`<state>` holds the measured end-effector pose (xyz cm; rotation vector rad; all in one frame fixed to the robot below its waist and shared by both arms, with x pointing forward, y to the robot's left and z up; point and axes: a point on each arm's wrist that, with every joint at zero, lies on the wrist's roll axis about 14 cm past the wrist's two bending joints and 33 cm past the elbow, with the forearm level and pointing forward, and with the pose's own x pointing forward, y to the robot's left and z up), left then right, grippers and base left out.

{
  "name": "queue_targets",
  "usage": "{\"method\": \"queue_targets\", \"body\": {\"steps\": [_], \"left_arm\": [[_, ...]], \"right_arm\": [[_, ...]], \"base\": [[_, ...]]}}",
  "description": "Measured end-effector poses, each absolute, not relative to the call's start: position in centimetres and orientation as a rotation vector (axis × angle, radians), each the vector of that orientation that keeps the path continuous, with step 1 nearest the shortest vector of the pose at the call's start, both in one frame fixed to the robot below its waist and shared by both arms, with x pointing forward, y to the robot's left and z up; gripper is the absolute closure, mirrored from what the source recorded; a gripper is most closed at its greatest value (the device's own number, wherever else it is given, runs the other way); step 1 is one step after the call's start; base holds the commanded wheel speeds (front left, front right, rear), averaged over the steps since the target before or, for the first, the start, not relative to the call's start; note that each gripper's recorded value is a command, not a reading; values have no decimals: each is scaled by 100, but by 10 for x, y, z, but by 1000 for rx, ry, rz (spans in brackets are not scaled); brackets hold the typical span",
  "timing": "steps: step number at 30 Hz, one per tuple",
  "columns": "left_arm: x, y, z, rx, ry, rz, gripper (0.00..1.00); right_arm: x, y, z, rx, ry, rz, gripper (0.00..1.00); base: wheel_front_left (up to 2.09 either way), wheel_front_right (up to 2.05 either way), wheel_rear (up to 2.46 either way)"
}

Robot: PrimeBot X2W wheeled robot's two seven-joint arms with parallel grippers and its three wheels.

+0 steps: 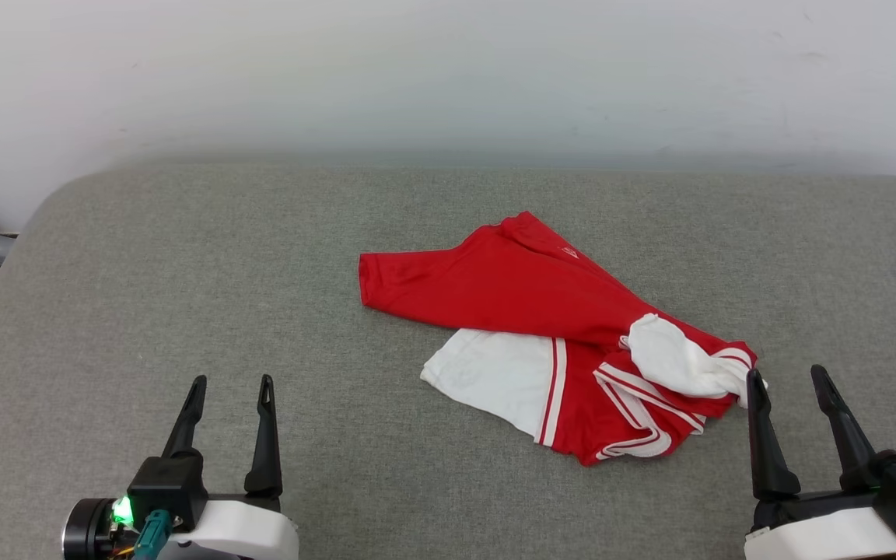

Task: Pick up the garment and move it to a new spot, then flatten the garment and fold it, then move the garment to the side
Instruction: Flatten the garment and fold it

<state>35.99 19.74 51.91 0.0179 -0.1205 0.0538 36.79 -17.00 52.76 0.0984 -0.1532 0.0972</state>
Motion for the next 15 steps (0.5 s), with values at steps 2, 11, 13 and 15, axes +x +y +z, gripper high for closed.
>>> {"method": "queue_targets", "body": {"steps": [2,11,13,15], "left_arm": [[360,197,519,17,-120,50,0],[357,194,515,22,-110,39,0],[357,194,514,21,-105,40,0],[357,193,513,19,-103,38,0]], "right_arm": [[368,-170,528,98,-153,98,0],[369,-167,528,93,-153,106,0],[370,-166,530,85,-159,110,0],[373,-163,538,56,-184,121,0]], "base": [[0,0,0],[0,0,0],[0,0,0],[0,0,0]]}}
